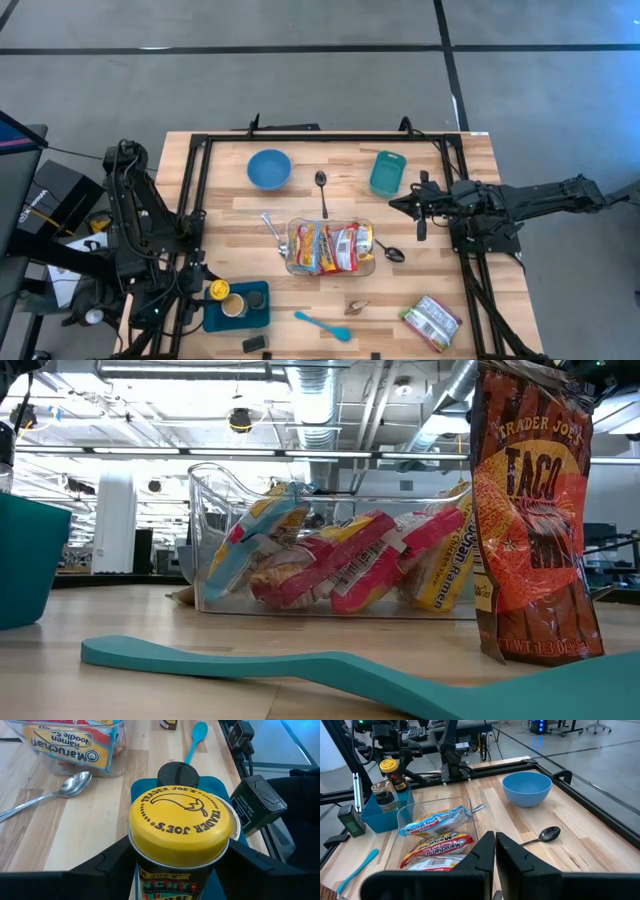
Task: Pick & Place Food Item
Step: Put the yellow spice can into the dark blue bin
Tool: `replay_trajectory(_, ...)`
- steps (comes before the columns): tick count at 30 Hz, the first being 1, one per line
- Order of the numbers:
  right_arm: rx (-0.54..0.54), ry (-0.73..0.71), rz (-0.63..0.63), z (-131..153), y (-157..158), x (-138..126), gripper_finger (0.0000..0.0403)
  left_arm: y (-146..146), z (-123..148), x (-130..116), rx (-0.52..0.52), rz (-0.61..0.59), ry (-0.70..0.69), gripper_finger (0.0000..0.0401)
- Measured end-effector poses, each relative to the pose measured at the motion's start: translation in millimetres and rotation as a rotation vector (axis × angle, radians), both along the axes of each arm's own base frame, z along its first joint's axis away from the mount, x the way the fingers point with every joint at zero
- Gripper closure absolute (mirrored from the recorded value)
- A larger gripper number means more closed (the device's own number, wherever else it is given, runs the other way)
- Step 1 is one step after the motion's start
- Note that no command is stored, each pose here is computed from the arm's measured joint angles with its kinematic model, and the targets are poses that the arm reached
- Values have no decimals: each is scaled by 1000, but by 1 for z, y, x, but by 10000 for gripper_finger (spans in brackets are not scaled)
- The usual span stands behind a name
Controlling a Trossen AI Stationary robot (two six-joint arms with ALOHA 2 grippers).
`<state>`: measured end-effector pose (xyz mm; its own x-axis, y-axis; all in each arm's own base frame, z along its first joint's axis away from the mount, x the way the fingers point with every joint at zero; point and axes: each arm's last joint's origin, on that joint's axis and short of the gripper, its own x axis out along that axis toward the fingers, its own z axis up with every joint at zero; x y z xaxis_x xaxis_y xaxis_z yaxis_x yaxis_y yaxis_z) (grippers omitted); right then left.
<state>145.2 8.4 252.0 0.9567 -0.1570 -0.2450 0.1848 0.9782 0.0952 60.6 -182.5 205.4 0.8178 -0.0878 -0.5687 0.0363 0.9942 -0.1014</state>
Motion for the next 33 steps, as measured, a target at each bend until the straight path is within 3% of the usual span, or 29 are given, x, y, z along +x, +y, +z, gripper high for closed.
replay_trajectory(33, 0, 0, 0, 0, 0, 0, 393, -2, 1, 0, -26, -11, 5, 179)
